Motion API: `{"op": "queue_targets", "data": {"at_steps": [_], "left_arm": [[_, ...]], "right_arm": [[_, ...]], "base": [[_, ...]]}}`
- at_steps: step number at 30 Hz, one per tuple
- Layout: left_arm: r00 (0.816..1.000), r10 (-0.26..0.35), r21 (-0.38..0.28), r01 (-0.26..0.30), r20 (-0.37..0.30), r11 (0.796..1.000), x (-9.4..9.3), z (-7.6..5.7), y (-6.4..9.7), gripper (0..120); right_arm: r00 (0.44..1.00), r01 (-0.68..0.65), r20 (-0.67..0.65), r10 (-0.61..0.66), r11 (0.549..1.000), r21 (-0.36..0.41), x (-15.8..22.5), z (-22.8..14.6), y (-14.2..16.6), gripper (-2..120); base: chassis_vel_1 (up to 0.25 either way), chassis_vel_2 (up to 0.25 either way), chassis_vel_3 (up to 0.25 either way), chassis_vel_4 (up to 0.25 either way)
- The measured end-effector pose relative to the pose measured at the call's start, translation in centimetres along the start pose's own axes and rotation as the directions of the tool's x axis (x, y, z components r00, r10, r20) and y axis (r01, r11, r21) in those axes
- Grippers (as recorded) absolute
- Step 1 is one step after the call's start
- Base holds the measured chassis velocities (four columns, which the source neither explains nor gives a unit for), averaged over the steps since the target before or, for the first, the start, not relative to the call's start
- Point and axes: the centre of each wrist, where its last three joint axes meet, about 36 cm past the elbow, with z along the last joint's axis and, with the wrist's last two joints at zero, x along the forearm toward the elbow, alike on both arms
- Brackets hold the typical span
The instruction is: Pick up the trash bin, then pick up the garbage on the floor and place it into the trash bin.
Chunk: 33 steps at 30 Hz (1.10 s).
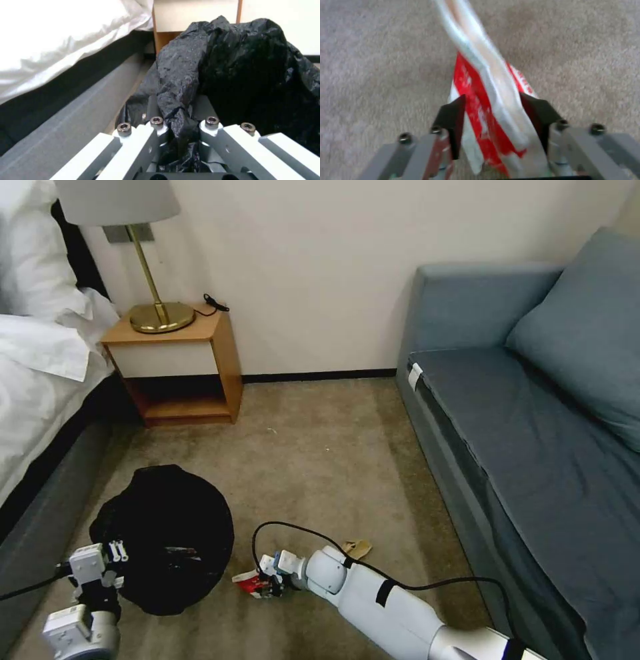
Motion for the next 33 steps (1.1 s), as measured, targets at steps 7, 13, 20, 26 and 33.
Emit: {"op": "queue_targets", "data": {"at_steps": [7,13,20,26,33], "left_arm": [[0.999,-0.036,0.019,0.036,0.014,0.999,1.2,0.4,-0.4,7],[0.998,-0.058,0.024,0.057,0.019,0.998,1.8,0.6,-0.5,7],[0.998,-0.061,0.02,0.061,0.024,0.998,1.9,0.4,-0.5,7],[0.998,-0.064,0.022,0.063,0.024,0.998,1.9,0.3,-0.6,7],[0.997,-0.071,0.02,0.071,0.022,0.997,1.9,0.4,-0.3,7]], "right_arm": [[1.0,0.012,0.025,-0.012,1.0,-0.014,0.5,0.7,-0.3,15],[0.994,-0.023,0.103,0.033,0.996,-0.089,1.0,-0.2,-2.0,0],[0.96,-0.076,0.254,0.118,0.983,-0.169,2.6,-3.0,-5.5,0],[0.89,-0.178,0.389,0.238,0.967,-0.182,3.1,-5.5,-7.5,0],[0.816,-0.277,0.473,0.333,0.943,-0.187,3.1,-9.8,-6.2,0]], "base": [[0.0,0.0,0.0,0.0],[0.0,0.0,0.0,0.0],[0.0,0.0,0.0,0.0],[0.0,0.0,0.0,0.0],[0.0,0.0,0.0,0.0]]}}
